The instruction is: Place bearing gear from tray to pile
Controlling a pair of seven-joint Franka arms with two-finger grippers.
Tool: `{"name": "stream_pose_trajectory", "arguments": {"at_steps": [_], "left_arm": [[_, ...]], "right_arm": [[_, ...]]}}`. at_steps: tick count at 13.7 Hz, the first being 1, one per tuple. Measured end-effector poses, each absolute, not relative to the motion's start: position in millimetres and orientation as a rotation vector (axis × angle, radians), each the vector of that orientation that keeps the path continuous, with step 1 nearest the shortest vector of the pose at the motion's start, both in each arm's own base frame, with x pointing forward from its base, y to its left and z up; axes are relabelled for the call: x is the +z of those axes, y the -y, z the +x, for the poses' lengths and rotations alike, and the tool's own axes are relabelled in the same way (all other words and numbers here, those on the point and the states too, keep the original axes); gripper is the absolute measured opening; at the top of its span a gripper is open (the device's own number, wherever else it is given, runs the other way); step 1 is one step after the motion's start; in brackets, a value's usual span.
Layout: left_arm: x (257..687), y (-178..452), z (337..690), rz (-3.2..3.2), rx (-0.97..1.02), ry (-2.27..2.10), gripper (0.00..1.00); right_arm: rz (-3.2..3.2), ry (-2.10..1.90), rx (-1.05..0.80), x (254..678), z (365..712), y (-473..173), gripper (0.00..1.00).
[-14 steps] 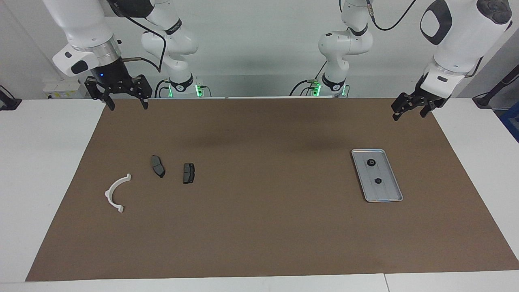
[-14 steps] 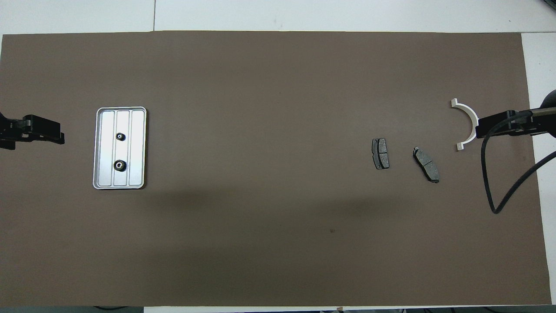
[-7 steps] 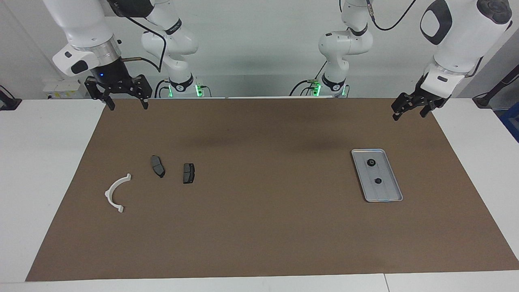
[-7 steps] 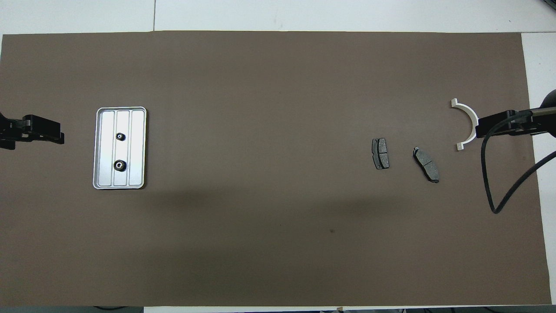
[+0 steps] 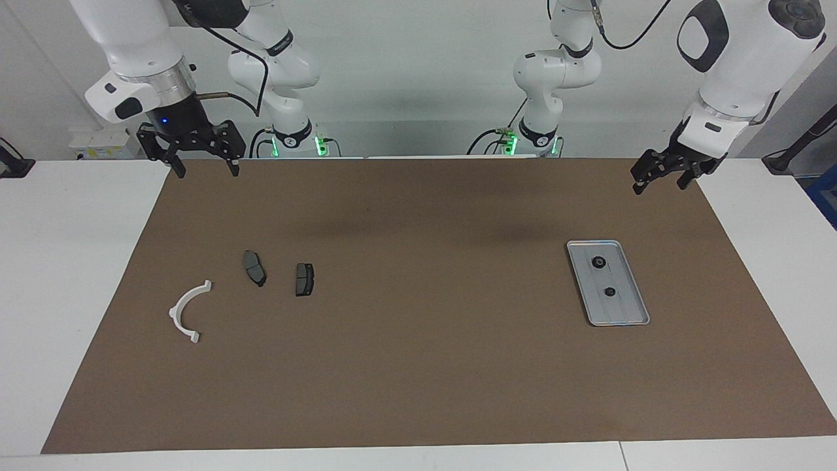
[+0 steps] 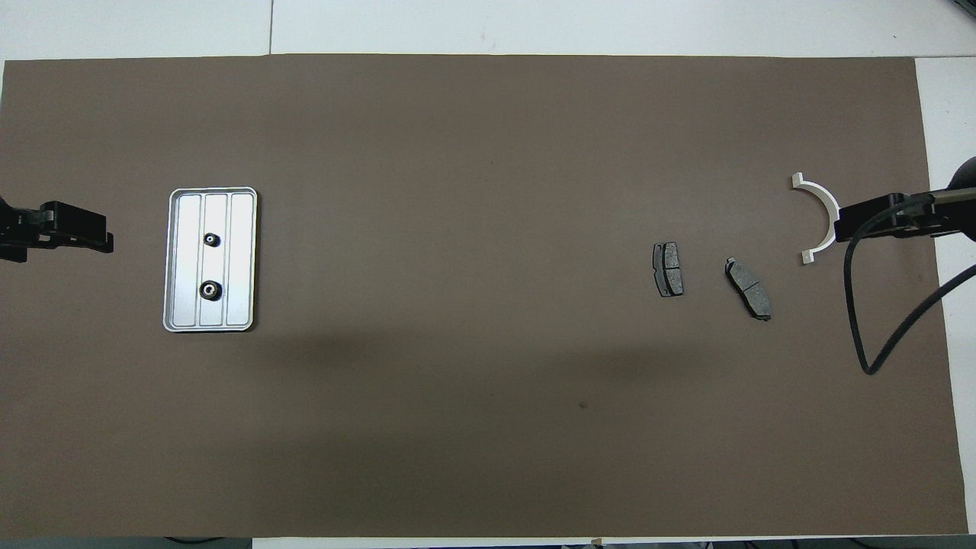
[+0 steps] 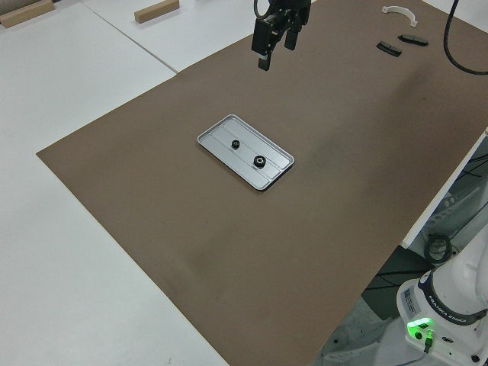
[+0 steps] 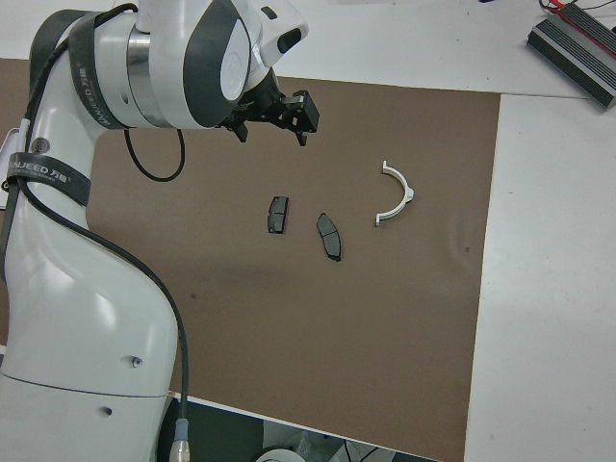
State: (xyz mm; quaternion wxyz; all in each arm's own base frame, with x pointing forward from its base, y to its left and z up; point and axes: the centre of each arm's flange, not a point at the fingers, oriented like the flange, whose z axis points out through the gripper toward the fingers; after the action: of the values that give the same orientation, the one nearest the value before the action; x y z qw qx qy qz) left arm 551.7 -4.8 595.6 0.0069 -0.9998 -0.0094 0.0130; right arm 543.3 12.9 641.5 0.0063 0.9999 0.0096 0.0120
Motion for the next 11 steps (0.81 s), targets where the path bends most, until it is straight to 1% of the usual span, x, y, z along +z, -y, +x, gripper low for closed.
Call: {"name": "stream_pose_trajectory", "arguments": {"at_steps": [8, 9, 11], "left_arm": [[594.6, 4.8, 554.5, -3.128, 0.004, 0.032, 1.00], [590.5, 4.2, 556.6, -3.128, -0.029, 0.039, 1.00], [564.3, 5.7, 556.3, -3.128, -0.094, 0.037, 1.00]], "right_arm": [[3.129, -0.028, 0.039, 641.9, 543.3, -12.3, 1.00], [3.129, -0.028, 0.041, 642.6, 543.1, -12.1, 1.00], [3.128, -0.025, 0.051, 646.1, 541.4, -11.4, 1.00]]}}
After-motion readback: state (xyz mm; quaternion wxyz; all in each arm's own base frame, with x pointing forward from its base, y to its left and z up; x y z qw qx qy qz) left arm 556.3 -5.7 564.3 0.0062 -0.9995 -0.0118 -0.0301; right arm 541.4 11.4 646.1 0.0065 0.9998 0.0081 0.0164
